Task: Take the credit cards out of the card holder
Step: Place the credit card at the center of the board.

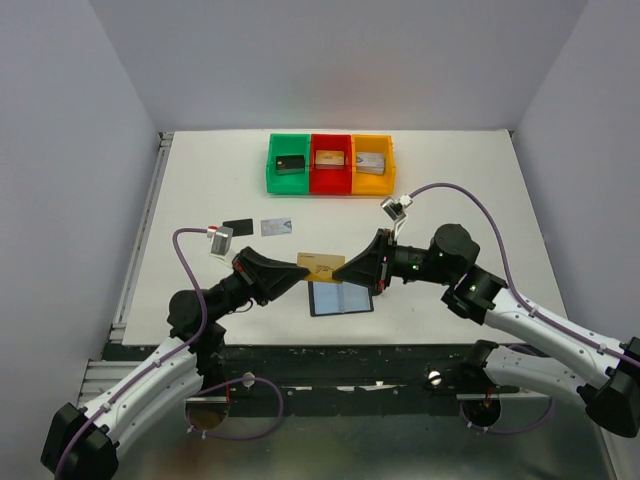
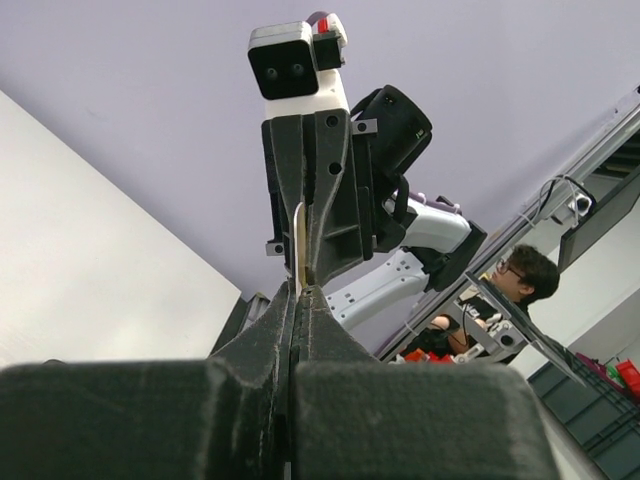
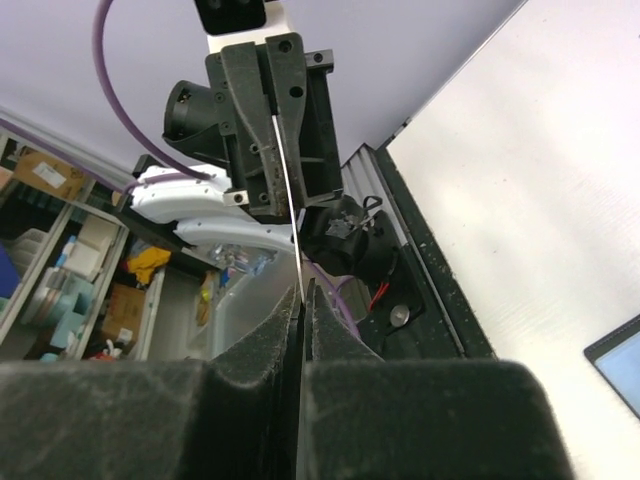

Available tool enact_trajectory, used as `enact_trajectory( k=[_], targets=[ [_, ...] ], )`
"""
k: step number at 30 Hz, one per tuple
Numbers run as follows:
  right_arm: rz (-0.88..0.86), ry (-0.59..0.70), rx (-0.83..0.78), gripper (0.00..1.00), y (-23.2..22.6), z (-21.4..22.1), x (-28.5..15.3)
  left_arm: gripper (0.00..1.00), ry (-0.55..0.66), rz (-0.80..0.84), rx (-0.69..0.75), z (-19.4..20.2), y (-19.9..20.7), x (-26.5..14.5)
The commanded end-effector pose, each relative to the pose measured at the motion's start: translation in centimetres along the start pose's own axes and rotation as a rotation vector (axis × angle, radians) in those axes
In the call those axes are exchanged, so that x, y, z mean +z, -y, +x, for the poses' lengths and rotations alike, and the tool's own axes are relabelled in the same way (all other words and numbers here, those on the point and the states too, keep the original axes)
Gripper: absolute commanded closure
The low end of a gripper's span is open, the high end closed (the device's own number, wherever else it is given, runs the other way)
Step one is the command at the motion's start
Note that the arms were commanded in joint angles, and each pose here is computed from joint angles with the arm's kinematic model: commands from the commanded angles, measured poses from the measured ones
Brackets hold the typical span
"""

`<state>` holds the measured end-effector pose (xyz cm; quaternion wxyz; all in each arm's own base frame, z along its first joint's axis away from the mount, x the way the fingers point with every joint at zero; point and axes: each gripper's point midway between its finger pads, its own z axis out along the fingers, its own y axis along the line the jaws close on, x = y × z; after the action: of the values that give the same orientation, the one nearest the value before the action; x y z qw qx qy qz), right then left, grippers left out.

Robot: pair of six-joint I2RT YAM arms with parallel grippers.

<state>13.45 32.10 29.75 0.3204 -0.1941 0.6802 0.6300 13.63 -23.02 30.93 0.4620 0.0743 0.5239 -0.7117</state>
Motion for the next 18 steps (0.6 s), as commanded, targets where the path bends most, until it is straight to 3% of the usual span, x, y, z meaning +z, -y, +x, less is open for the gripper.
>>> enact_trajectory(
  k=[1, 4, 7, 9, 13, 18],
  targets=[
    [-0.039, 0.003, -0.021, 0.96, -0.6, -0.1, -0.3, 1.0, -0.003, 0.021, 0.015, 0.1, 0.2, -0.3],
    [-0.032, 0.001, -0.02, 1.0, -0.5, -0.1, -0.4, 0.98, -0.019, -0.022, 0.023, 0.2, -0.4, -0.1],
    [-0.003, -0.009, -0.02, 1.0, -0.1, -0.2, -0.5, 0.32, -0.05, -0.151, 0.044, -0.1, -2.0, 0.1],
    [0.041, -0.028, -0.024, 1.0, 0.6, -0.4, -0.8, 0.01, -0.05, -0.24, 0.093, -0.9, -2.8, -0.1],
    [0.127, -0.029, -0.013, 1.0, 2.8, -2.1, -1.9, 0.01, -0.013, -0.377, 0.167, -3.2, -3.5, -1.1],
    [0.296, -0.104, 0.084, 1.0, 8.4, -2.8, -2.2, 0.01, 0.021, -0.738, 0.194, -4.9, -7.3, -5.3]
  ],
)
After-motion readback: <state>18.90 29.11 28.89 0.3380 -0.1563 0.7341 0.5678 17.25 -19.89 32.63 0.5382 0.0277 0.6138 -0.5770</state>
